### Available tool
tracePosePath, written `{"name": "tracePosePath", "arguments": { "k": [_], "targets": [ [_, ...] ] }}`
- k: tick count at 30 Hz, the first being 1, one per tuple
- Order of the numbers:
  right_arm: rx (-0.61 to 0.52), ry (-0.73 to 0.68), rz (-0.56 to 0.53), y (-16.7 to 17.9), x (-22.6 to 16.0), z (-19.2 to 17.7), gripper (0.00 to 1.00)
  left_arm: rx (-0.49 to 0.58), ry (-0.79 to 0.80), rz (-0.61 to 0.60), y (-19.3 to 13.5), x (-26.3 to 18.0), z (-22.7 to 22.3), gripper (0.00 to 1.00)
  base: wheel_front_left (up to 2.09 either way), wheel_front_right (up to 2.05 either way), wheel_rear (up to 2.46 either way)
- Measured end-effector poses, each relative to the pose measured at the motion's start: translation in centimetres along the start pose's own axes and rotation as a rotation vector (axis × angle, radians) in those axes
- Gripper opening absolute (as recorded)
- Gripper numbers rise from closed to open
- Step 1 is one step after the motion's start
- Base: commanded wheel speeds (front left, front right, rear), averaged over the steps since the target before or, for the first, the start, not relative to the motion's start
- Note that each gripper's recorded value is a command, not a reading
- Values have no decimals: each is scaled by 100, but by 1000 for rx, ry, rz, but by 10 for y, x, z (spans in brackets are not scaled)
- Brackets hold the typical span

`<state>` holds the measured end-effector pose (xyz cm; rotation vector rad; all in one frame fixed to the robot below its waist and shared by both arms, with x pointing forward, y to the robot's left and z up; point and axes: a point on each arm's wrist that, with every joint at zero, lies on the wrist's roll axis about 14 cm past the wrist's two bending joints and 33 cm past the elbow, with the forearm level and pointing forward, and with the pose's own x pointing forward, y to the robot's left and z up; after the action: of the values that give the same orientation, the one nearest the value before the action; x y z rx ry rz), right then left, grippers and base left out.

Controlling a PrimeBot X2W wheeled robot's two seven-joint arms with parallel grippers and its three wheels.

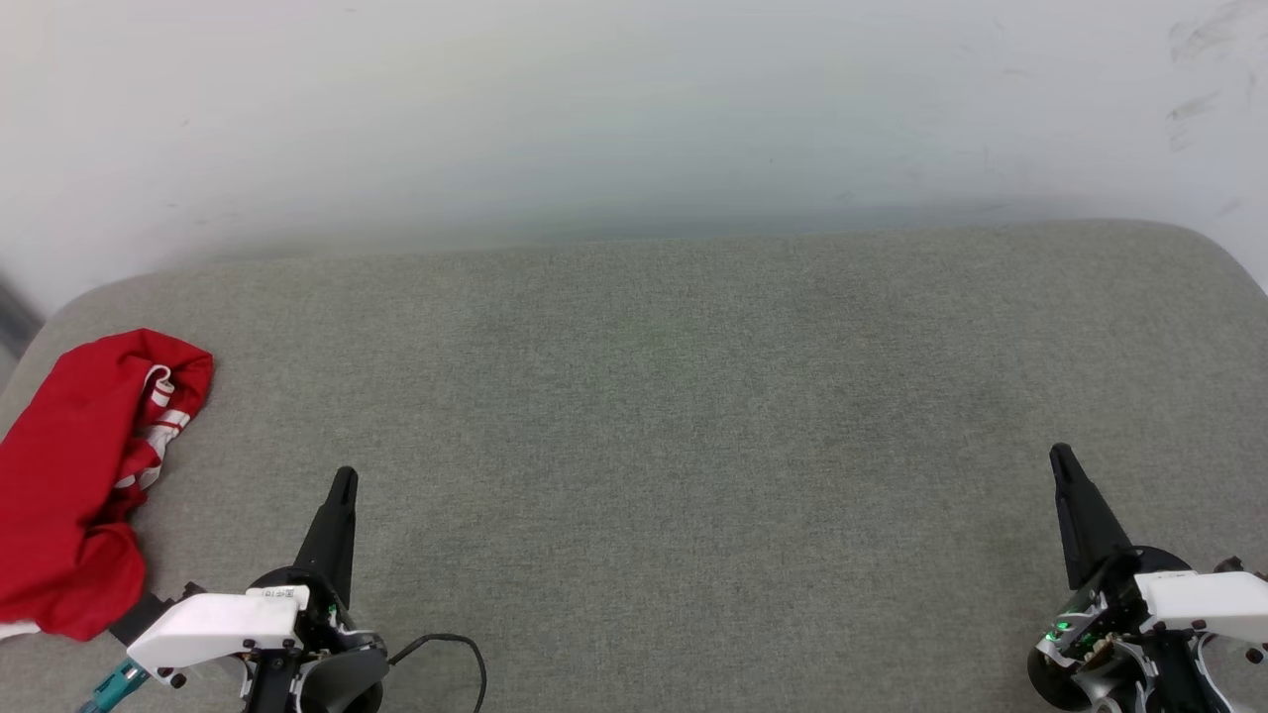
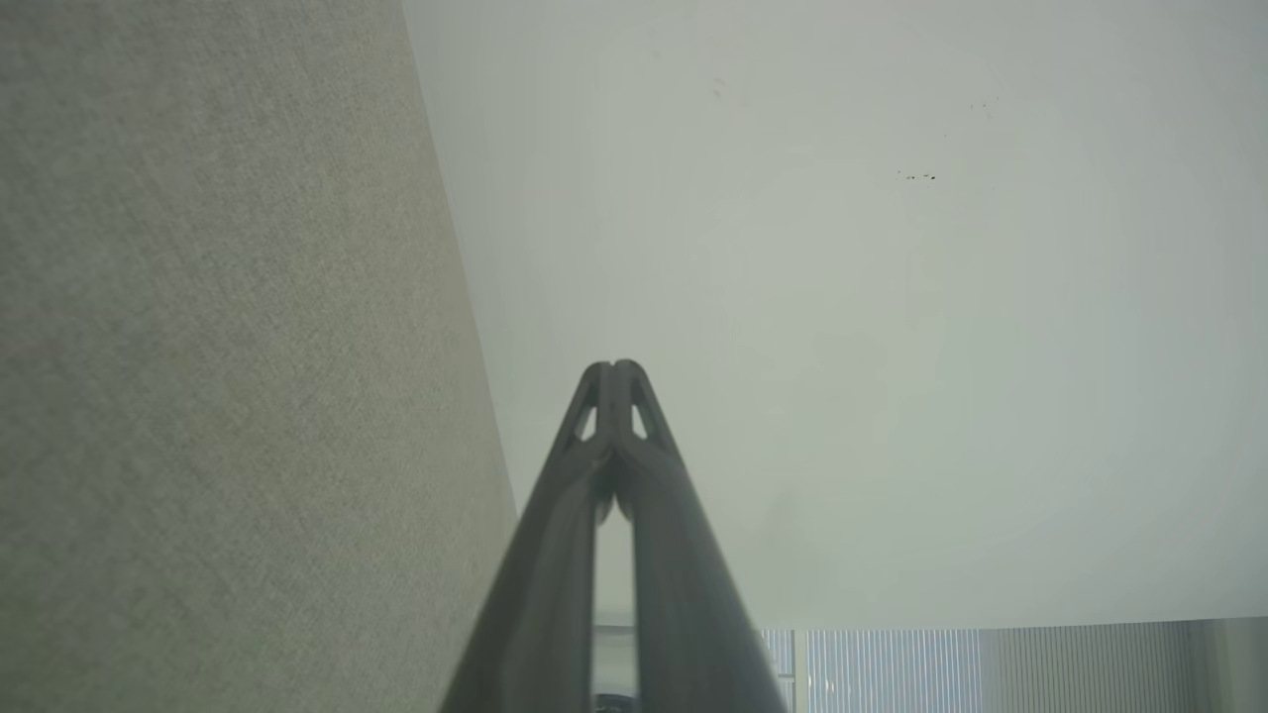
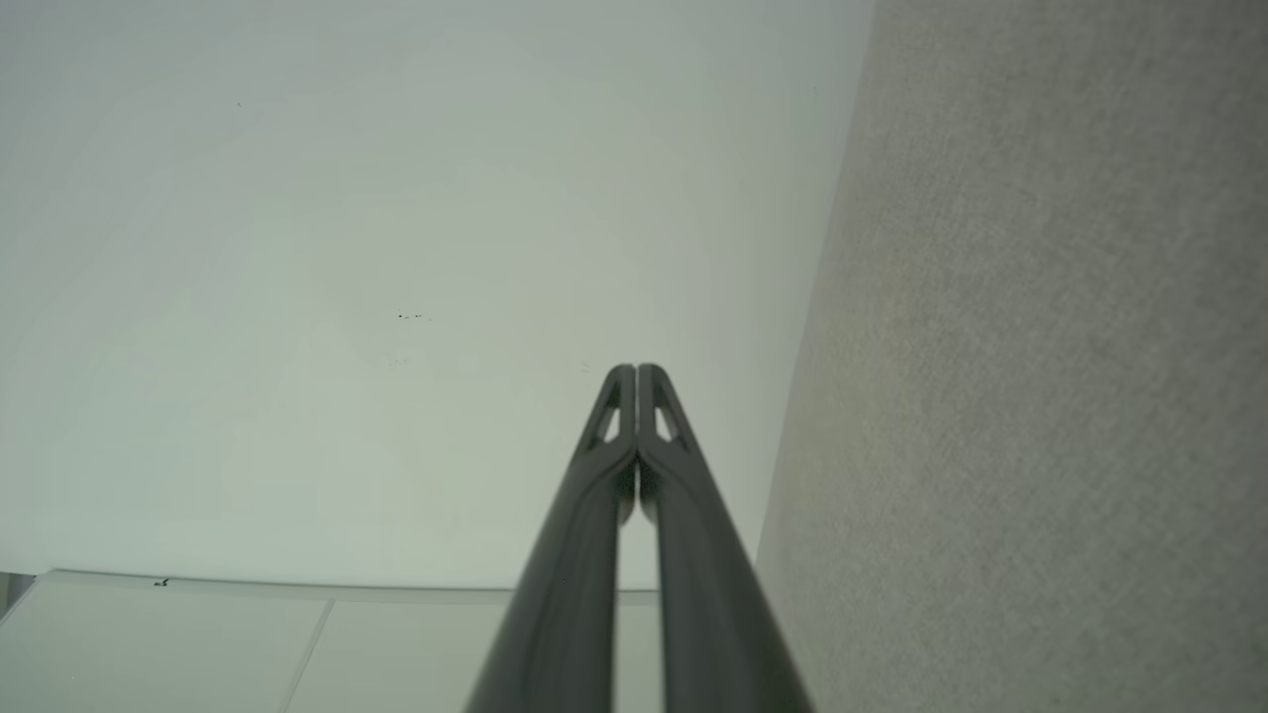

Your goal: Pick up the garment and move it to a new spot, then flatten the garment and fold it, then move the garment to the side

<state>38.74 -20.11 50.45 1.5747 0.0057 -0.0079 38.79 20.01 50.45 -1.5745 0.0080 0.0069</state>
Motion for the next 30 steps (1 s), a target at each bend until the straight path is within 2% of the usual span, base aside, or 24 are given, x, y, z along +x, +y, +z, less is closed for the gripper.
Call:
{"name": "tracePosePath", "arguments": {
  "k": [13, 14, 20, 30],
  "targets": [
    [0, 0, 0, 0, 0, 0, 0, 0, 0, 0, 0, 0, 0, 0, 0, 0, 0],
    [1, 0, -3, -1, 0, 0, 100, -1, -1, 3, 1, 0, 0, 100, 0, 0, 0],
    [6, -8, -95, -32, -15, 1, 100, -11, -7, 98, 33, -15, -1, 100, 0, 0, 0],
    [-45, -27, -91, -30, -16, 0, 100, 31, -42, 85, 29, -16, 3, 100, 0, 0, 0]
  ]
}}
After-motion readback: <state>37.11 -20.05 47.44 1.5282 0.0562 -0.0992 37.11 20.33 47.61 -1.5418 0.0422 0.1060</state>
